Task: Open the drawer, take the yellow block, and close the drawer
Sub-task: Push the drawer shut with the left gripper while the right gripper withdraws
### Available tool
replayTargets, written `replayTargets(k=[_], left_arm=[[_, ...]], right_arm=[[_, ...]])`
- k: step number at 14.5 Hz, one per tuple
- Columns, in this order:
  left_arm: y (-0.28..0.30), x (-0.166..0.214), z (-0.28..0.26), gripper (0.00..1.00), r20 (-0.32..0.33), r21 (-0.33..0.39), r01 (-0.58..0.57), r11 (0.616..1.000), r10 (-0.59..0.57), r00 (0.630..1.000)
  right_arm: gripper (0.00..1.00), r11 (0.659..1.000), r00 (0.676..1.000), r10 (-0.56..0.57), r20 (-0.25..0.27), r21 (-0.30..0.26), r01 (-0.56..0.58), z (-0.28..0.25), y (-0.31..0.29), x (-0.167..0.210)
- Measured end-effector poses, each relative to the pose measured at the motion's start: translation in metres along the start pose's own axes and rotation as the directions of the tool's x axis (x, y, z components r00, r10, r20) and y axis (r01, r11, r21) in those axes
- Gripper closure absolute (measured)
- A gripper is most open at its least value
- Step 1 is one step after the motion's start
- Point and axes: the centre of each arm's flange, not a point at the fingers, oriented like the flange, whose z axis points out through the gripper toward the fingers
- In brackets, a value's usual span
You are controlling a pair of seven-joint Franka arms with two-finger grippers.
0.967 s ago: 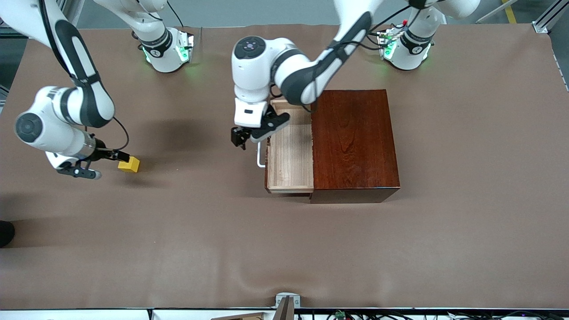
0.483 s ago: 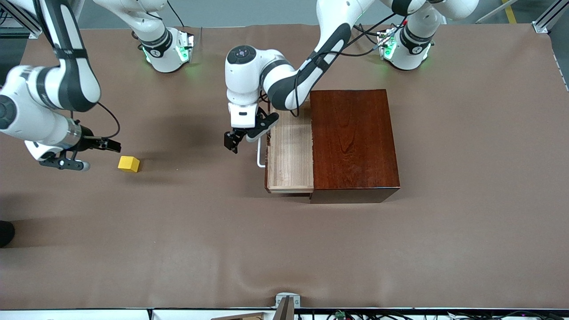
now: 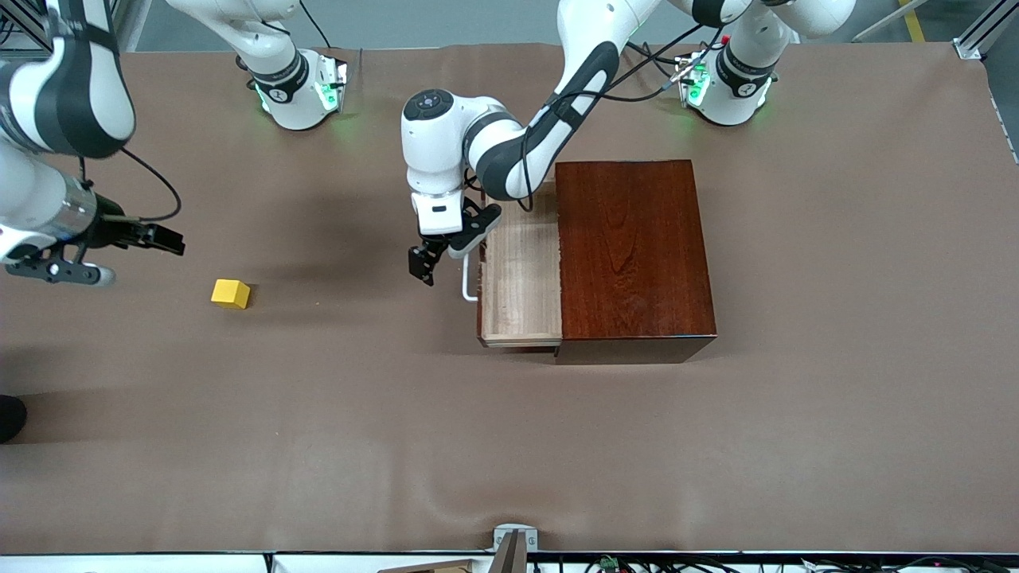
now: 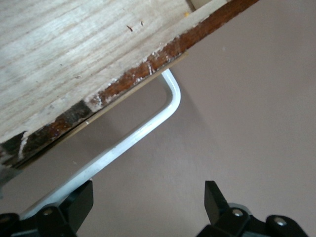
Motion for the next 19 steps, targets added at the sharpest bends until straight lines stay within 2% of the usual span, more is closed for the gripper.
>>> replayTargets(k=[2,6,12,14,19], left_arm=[[0.000,0.012,0.001,0.00,-0.045,0.050,0.018,0.999,-0.016,0.999],[-0.005,0.041,0.007,0.00,-0.121,0.166,0.018,0.986,0.002,0.993],[-0.014,0.083,0.021,0.00,-0.198,0.325,0.029,0.945,0.038,0.979],[-0.014,0.086,0.022,0.00,-0.200,0.331,0.032,0.943,0.036,0.979],[-0.009,0.087,0.017,0.00,-0.182,0.307,-0.001,0.952,0.060,0.981]], right_arm=[[0.00,1.000,1.000,-0.028,0.008,-0.001,0.028,-0.040,-0.017,-0.012],[0.00,0.999,1.000,-0.030,-0.003,0.041,0.030,-0.091,-0.022,-0.026],[0.00,0.998,0.997,-0.021,-0.077,0.058,0.025,-0.137,-0.016,-0.053],[0.00,0.998,0.997,-0.023,-0.079,0.058,0.028,-0.148,-0.015,-0.063],[0.00,0.997,0.990,-0.034,-0.139,0.059,0.043,-0.178,-0.013,-0.067]])
